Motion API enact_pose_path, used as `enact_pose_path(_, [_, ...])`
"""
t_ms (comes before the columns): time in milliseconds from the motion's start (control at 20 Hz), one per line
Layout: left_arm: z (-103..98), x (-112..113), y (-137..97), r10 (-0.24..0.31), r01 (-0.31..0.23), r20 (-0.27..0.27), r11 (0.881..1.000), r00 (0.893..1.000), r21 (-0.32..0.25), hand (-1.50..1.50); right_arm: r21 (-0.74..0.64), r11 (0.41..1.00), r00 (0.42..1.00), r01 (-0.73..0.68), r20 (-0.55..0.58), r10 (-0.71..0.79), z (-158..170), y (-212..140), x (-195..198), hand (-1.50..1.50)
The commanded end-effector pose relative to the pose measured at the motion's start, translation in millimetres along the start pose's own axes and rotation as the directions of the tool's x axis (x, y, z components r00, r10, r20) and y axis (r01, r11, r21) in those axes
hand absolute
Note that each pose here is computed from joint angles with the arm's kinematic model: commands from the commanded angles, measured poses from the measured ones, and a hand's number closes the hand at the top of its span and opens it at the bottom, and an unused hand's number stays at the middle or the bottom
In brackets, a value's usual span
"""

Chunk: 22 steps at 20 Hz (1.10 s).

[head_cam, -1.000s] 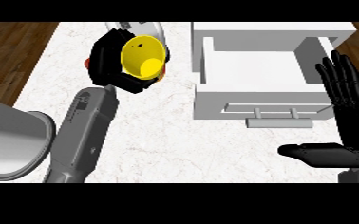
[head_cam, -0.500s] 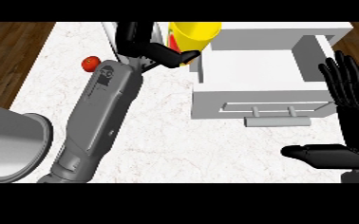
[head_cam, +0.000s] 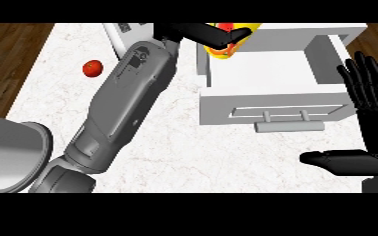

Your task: Pick up the cup, place it into the drawer and close the drawer

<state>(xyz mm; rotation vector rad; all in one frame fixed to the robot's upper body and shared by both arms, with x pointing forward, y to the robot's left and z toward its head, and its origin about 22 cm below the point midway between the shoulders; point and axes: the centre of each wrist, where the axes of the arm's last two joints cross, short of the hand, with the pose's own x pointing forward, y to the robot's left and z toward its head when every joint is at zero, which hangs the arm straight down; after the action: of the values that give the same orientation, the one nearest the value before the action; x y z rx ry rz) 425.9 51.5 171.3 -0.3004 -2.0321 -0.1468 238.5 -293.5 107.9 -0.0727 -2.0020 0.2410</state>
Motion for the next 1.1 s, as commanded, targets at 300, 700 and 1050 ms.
enact_pose_path(300, [1.6,-31.5,-12.5,-0.069,0.07,-0.095,0.998,0.993,0.008,1.5,0.019,1.0,1.0,0.008,0.022,-0.009,-2.6,-2.3,14.1,-1.5])
enact_pose_path(700, [14.8,-49.0,-21.1,-0.157,0.157,-0.164,0.988,0.974,-0.015,1.5,0.034,0.999,1.0,0.028,0.007,-0.028,-5.3,6.8,0.7,-1.5])
enact_pose_path(1050, [20.5,-56.2,-27.2,-0.257,0.24,-0.242,0.966,0.936,-0.099,-1.5,0.019,1.0,1.0,0.008,0.025,-0.009,-7.4,-6.2,16.6,-1.5])
